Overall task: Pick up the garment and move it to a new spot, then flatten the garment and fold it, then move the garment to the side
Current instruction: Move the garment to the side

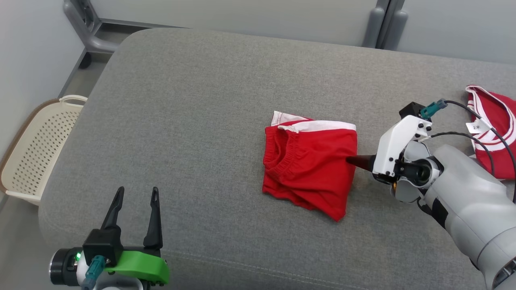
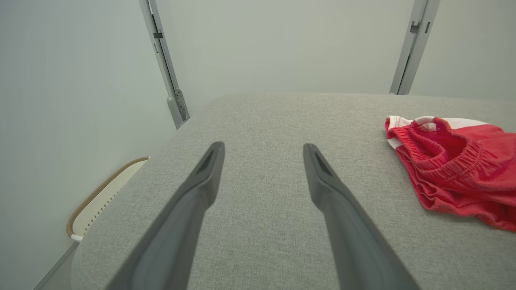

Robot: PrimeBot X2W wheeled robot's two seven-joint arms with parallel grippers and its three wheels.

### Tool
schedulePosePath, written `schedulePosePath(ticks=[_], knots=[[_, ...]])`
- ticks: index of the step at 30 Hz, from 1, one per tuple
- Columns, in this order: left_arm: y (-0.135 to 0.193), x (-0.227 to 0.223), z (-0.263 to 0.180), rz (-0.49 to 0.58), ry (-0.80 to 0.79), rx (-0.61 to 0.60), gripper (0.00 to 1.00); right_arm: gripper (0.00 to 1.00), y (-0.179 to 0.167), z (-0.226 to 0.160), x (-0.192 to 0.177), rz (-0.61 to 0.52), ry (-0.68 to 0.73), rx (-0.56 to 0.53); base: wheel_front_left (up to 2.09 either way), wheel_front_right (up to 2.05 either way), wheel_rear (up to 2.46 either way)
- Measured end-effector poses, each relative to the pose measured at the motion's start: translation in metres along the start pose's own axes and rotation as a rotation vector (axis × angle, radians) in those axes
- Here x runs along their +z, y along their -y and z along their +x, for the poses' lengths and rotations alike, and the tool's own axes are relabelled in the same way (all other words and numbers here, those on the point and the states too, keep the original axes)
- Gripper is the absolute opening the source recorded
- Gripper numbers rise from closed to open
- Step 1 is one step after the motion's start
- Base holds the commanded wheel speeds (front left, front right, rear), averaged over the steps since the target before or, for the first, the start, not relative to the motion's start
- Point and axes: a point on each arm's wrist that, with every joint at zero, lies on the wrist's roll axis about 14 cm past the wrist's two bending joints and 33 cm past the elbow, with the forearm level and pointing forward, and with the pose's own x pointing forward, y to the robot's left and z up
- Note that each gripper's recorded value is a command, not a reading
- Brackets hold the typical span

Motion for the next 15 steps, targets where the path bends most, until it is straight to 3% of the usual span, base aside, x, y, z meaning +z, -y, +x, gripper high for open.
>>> schedulePosePath(ticks=[15], knots=[[-0.011, -0.008, -0.007, -0.014, -0.032, 0.045, 1.0, 1.0, -0.003, 0.03, -0.012, 0.083, -0.1, -0.017, 0.0, 0.0, 0.0]])
